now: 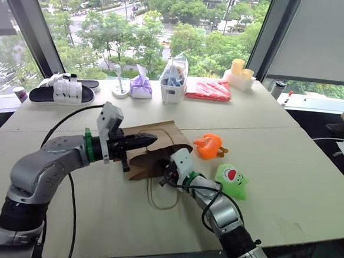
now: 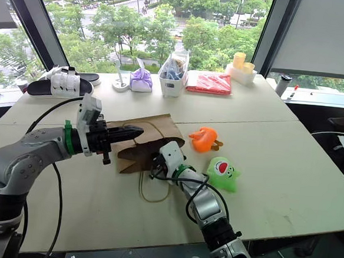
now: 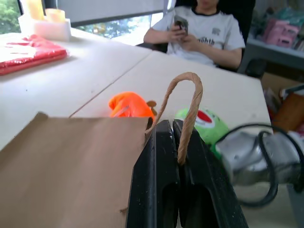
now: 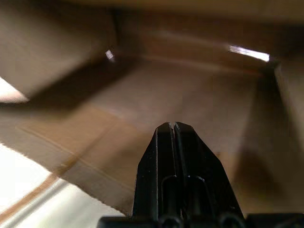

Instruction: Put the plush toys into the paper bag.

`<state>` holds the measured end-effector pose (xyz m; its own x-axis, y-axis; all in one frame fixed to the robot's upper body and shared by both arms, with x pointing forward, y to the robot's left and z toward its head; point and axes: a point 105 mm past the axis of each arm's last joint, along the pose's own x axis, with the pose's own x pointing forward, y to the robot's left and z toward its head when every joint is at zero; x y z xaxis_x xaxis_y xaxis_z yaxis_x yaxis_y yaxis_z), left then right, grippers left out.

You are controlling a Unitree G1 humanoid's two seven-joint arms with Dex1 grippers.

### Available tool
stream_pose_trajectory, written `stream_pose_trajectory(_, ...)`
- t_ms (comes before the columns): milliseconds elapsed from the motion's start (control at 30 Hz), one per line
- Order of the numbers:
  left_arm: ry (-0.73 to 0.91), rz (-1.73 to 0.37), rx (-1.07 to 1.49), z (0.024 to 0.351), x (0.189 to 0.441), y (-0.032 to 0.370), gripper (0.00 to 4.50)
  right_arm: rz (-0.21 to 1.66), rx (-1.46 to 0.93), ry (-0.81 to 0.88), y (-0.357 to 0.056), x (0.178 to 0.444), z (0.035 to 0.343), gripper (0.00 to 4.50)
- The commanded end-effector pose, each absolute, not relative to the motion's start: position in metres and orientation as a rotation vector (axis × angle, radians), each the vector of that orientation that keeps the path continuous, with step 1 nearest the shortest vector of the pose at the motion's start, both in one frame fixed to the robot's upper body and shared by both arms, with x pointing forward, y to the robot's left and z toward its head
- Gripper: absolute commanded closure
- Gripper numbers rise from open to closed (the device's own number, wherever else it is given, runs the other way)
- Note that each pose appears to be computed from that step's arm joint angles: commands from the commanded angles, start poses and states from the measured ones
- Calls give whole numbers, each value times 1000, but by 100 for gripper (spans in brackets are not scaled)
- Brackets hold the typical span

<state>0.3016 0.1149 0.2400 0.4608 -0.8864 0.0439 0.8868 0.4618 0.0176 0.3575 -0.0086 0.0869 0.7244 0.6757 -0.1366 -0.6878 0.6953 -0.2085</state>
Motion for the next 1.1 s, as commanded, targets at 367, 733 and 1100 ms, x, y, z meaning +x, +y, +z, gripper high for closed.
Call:
stream_pose_trajectory(367,-364,-935,-140,344,312,130,448,772,-319,-8,-9,361,93,450)
stream_pose_trajectory(733,-219,-973,-90,274,299,109,448,781,-323,-21,-20,356,107,450)
stream_pose_trajectory(1100,-193,-979,-81,237,284,98,450,934,-254,-8,-69,313,169,363)
